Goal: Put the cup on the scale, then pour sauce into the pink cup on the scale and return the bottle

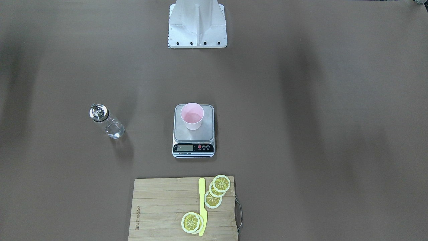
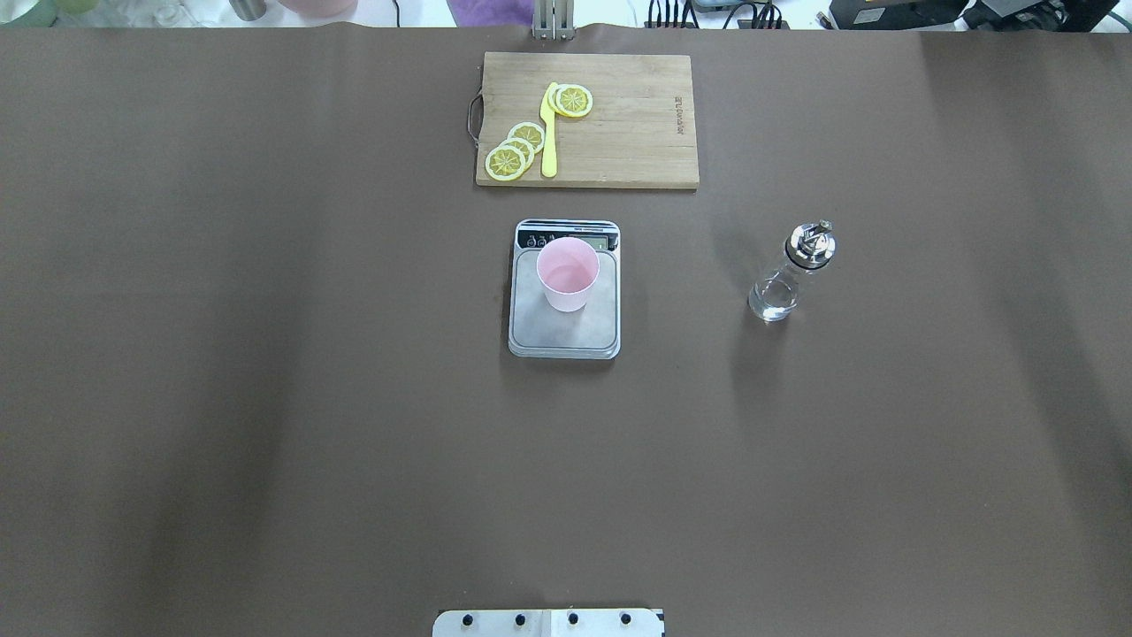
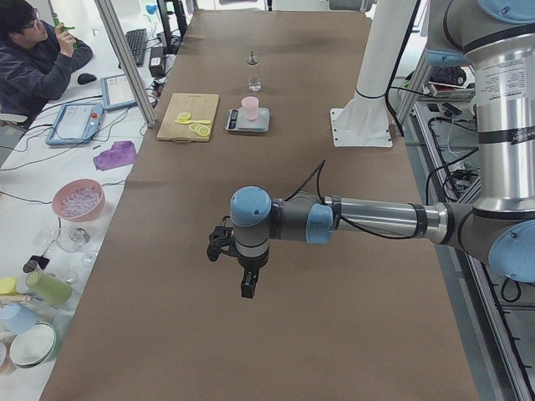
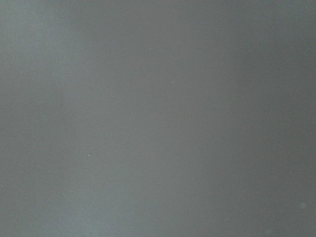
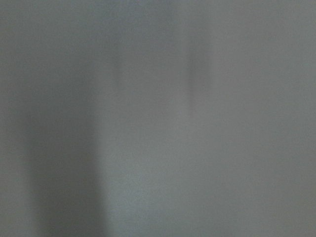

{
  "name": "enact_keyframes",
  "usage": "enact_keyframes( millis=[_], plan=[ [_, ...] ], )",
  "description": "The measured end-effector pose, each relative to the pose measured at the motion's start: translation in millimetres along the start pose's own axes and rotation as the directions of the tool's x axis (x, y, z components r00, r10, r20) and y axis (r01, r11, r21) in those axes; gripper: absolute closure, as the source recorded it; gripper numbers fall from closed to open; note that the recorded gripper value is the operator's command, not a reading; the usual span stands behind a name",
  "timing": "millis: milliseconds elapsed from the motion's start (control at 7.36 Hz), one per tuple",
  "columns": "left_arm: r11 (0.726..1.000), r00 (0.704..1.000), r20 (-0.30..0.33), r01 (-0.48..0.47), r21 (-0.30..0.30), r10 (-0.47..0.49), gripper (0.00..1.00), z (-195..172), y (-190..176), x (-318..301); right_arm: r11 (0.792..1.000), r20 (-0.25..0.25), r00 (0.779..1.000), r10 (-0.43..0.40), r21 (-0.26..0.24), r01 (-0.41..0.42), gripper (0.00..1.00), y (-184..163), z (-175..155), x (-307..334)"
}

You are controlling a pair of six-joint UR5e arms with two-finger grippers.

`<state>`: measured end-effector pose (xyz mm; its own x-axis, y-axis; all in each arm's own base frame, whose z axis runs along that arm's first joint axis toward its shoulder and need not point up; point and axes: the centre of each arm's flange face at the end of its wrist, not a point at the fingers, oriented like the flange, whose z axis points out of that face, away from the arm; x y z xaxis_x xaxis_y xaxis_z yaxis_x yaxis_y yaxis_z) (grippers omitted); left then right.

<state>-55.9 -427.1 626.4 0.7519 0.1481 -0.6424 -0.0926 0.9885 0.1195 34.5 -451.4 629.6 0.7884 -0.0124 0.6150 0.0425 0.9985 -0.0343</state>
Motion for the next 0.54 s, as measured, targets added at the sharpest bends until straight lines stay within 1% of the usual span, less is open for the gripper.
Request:
enact_keyframes(
  millis=[544],
  plan=[
    [1.0,1.0,0.002,-0.006,0.006,0.006,0.02,-2.8,-3.9,2.1,1.0,0.002,1.0,0.001,-0.001,-0.001,0.0,-0.2,0.7,0.3]
  ],
)
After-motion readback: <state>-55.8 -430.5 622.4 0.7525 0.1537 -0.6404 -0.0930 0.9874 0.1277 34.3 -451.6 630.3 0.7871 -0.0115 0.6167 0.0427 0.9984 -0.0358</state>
